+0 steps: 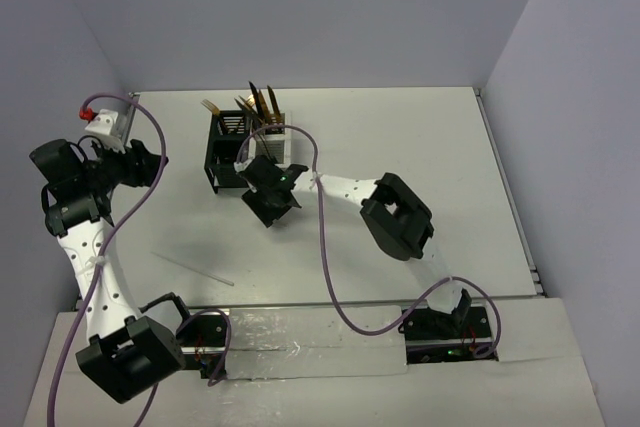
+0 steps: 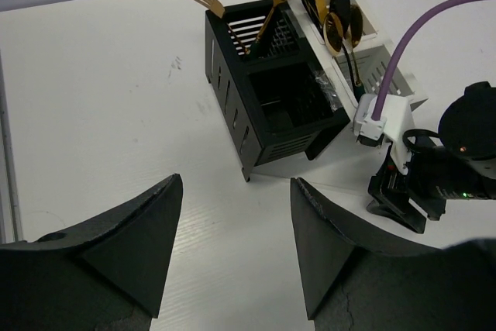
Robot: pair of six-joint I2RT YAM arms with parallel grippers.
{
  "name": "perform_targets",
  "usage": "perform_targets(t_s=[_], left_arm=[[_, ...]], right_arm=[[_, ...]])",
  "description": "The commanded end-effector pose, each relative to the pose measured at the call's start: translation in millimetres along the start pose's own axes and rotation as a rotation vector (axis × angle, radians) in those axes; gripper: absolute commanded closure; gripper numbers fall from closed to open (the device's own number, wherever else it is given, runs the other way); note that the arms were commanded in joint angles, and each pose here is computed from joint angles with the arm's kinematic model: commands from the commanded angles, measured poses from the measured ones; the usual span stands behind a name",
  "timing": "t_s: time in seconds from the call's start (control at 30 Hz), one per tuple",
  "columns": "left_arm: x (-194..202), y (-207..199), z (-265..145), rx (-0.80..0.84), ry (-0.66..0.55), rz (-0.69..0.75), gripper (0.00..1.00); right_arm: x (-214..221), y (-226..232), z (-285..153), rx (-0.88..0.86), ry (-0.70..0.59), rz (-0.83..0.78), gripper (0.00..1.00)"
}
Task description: Sort the eating utensils into containers
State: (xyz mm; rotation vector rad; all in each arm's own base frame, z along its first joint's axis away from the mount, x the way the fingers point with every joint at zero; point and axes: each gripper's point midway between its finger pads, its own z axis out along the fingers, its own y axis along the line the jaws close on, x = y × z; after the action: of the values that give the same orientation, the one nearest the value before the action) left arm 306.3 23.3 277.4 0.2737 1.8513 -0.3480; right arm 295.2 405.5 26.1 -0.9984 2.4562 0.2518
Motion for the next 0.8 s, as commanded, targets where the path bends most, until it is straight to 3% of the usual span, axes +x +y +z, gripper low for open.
perform_targets(t_s=[0.0,0.07,0.17,0.53,0.77], left_arm=[[-1.4,-5.8,-5.1,0.02,-0.01,0.016,0.33],[-3.6,-7.1,-6.6,0.021,-0.014,0.016,0.33],[-6.8,-6.6,-7.0,0.017,-0.022,0.014,0.33],[-11.2,1.6,-5.4,0.0,-0.046,-0.022,0.33],[-13.2,1.1,-4.0,0.013,-0.056,-0.04,0.33]], right_arm=[[17.6,6.4,8.1,-0.039,0.077,-0.006,0.38],[31.0,9.0,12.5,-0.057,0.111,0.001,0.41],[50.9,12.9,13.9,-0.059,0.156,-0.005,0.6],[90.5,12.0,8.9,-0.001,0.184,-0.017,0.58],[68.2,1.7,0.9,0.051,0.054,0.008,0.61]])
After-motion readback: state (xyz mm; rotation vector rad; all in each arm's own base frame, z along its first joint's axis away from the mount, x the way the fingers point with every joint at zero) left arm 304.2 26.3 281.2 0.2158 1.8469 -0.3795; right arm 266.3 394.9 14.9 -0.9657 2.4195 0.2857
